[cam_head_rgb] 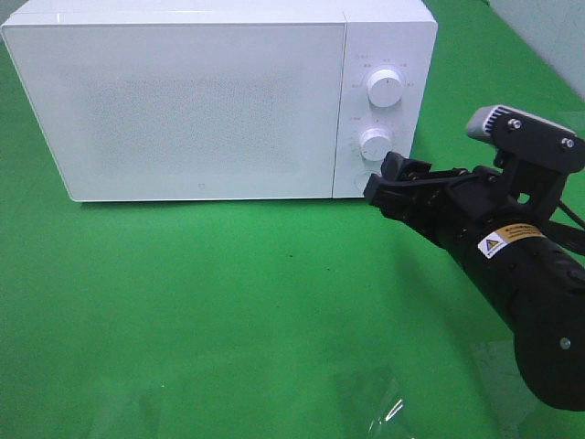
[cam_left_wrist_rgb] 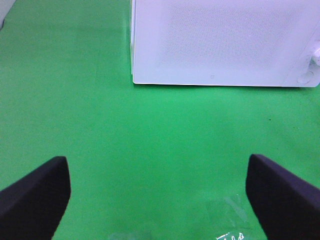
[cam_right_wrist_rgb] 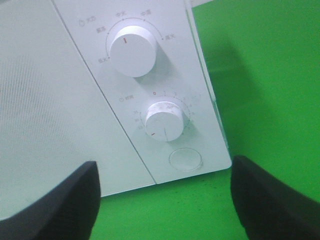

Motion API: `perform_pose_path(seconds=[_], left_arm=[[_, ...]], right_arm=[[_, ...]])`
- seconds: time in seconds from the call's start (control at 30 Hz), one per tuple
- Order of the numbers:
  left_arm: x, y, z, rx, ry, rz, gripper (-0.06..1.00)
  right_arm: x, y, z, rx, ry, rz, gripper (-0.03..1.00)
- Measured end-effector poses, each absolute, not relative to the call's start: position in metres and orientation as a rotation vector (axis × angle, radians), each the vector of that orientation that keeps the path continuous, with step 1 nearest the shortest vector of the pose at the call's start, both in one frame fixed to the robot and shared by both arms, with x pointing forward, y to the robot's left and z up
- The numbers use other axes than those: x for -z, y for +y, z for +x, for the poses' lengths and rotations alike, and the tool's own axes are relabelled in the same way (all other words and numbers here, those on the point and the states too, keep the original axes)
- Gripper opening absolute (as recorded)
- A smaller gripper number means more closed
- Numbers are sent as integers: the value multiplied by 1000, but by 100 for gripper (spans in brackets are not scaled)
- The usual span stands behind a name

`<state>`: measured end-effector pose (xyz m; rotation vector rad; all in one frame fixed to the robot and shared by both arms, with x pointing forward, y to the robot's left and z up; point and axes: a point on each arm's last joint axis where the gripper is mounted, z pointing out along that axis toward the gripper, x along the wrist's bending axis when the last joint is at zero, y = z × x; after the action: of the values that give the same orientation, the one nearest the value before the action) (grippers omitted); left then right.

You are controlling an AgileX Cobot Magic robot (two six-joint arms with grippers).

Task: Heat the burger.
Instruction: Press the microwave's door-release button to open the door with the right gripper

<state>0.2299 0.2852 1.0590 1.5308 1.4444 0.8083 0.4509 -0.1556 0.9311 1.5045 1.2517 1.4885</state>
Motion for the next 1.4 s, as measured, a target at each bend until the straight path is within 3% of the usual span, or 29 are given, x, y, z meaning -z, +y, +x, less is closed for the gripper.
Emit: perform_pose_path(seconds=[0.33,0.4,0.5,0.53,0.57,0.63,0.7,1.4], left_arm=[[-1059,285,230,-808,1444,1531,87],[-1059,285,230,-808,1444,1531,87],[-1059,285,230,-808,1444,1531,87],[-1059,285,230,-808,1444,1531,87],[-1059,285,230,-808,1444,1531,87],[-1059,285,230,-808,1444,1531,87],[-1059,285,230,-808,1444,1531,87],[-1059,285,230,-808,1444,1531,87]], right_arm=[[-931,-156,451,-1836,846,1971,52],[-931,-156,451,-1970,618,2162,36],[-931,-156,451,-2012,528,2232,27],[-929,-155,451,-2031,459,2300,17],[-929,-155,451,-2031,459,2300,17],[-927,-155,450,-2035,394,2373,4],[-926,-155,450,-2034,362,2411,0],[-898,-140,459,-1940,230,2636,0]])
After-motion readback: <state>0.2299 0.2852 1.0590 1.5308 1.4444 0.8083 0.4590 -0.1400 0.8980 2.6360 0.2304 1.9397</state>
